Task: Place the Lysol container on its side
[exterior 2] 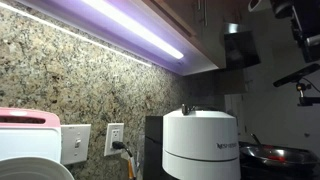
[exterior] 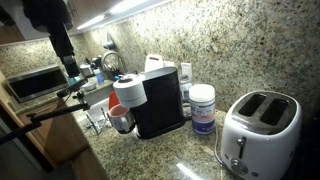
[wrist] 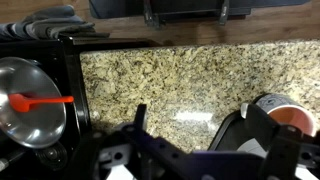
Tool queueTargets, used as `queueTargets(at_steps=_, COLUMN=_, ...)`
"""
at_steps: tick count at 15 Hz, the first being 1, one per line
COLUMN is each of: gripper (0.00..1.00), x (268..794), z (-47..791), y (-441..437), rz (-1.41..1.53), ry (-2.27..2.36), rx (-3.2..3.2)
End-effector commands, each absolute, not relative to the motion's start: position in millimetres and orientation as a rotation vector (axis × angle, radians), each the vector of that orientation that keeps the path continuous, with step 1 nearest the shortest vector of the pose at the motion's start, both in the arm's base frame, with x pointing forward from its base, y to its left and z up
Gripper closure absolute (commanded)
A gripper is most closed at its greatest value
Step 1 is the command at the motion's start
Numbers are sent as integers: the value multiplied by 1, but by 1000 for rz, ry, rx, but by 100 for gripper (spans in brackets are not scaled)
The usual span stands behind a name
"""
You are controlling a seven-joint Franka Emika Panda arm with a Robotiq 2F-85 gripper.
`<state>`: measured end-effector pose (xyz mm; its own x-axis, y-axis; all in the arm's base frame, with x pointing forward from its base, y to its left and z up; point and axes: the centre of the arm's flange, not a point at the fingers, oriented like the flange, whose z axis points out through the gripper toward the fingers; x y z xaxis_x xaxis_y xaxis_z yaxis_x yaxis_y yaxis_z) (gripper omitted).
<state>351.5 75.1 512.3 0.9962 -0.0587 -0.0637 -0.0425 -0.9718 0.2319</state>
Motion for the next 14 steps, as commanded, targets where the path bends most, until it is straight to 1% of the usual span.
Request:
queueTargets(at_steps=1, gripper=0, x=352, z=512, y=75, rz=-103, ry=-75, rx=2906)
queueTargets(at_steps=8, gripper=0, x=350, z=512, y=70, rz=-99, ry=-57, rx=2916)
queueTargets(at_steps=14, gripper=0, x=359, z=506, y=45, rz=21, ry=-111, rx=2971)
